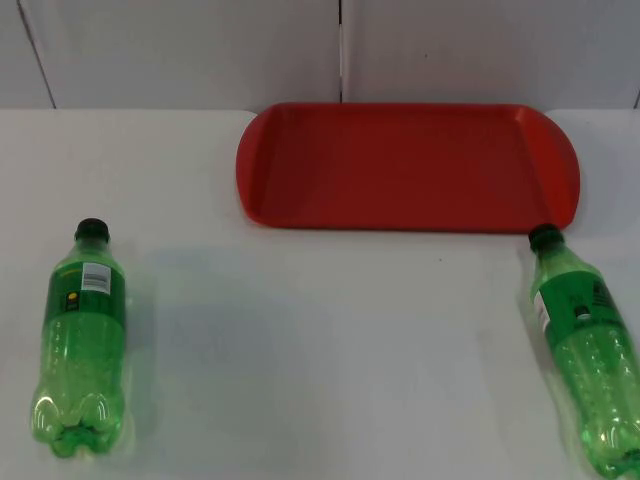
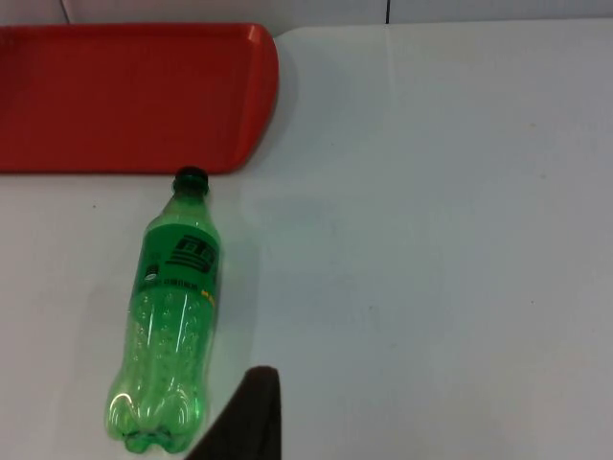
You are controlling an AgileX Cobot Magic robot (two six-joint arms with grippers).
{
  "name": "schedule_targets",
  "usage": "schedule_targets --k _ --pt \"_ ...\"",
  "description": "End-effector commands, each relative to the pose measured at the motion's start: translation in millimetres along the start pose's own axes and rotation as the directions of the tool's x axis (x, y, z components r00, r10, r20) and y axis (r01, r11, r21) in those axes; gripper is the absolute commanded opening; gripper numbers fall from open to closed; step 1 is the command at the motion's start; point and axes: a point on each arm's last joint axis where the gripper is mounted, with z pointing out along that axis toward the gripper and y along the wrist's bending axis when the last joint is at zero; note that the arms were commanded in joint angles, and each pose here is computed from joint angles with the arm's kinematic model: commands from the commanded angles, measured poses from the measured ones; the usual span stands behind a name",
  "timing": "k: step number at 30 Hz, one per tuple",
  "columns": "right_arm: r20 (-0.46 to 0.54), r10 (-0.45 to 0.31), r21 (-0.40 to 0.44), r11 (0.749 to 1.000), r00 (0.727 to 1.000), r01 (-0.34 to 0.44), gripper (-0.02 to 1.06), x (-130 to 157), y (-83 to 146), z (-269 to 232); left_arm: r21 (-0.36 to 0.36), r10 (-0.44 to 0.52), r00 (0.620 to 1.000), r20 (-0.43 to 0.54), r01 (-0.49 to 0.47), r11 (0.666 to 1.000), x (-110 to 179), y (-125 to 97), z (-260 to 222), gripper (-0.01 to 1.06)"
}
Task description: Place the bottle upright on the tray.
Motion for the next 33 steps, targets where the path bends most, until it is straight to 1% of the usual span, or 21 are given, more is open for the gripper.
schedule_targets --k 1,8,11,14,15,17,19,20,22,24,29,30,33 --pt "0.008 0.004 -0.001 1.000 1.000 -0.004 1.05 -0.2 0.2 0.0 0.010 -0.008 1.000 0.021 0.008 1.000 -6.7 0.4 4.4 1.05" --pt "0.008 0.004 -0.001 1.000 1.000 -0.004 1.05 -0.2 0.2 0.0 0.052 -0.035 0.999 -0.001 0.035 0.998 -20.8 3.1 35.7 1.05" --pt "0.008 0.004 -0.001 1.000 1.000 -0.004 1.05 -0.2 0.2 0.0 0.060 -0.043 0.999 -0.008 0.044 0.997 -24.9 4.3 44.8 1.05" --pt "0.008 0.004 -0.001 1.000 1.000 -0.004 1.05 -0.2 0.2 0.0 0.061 -0.042 0.999 -0.033 0.044 0.997 -37.5 5.6 52.9 1.05" --pt "0.008 0.004 -0.001 1.000 1.000 -0.004 1.05 -0.2 0.2 0.0 0.061 -0.042 0.999 -0.033 0.044 0.997 -37.5 5.6 52.9 1.05" --pt "0.008 0.004 -0.001 1.000 1.000 -0.004 1.05 -0.2 0.2 0.0 0.065 -0.039 0.999 -0.035 0.041 0.997 -49.1 5.4 56.0 1.05" --pt "0.008 0.004 -0.001 1.000 1.000 -0.004 1.05 -0.2 0.2 0.0 0.077 -0.018 0.998 -0.055 0.022 0.997 -61.8 1.2 63.5 1.05" --pt "0.008 0.004 -0.001 1.000 1.000 -0.004 1.05 -0.2 0.2 0.0 0.077 -0.018 0.998 -0.055 0.022 0.997 -61.8 1.2 63.5 1.05" --pt "0.008 0.004 -0.001 1.000 1.000 -0.004 1.05 -0.2 0.2 0.0 0.086 0.003 0.998 -0.065 0.002 0.996 -73.0 -5.0 69.5 1.05" --pt "0.008 0.004 -0.001 1.000 1.000 -0.004 1.05 -0.2 0.2 0.0 0.082 0.006 0.997 -0.080 0.001 0.997 -76.9 -8.0 74.8 1.05" --pt "0.008 0.004 -0.001 1.000 1.000 -0.004 1.05 -0.2 0.2 0.0 0.021 0.000 0.991 -0.132 0.003 1.000 -96.4 -19.9 99.6 1.05" --pt "0.008 0.004 -0.001 1.000 1.000 -0.004 1.05 -0.2 0.2 0.0 0.021 0.000 0.991 -0.132 0.003 1.000 -96.4 -19.9 99.6 1.05" --pt "0.008 0.004 -0.001 1.000 1.000 -0.004 1.05 -0.2 0.2 0.0 0.013 0.010 0.982 -0.191 -0.007 1.000 -96.7 -32.1 121.2 1.05"
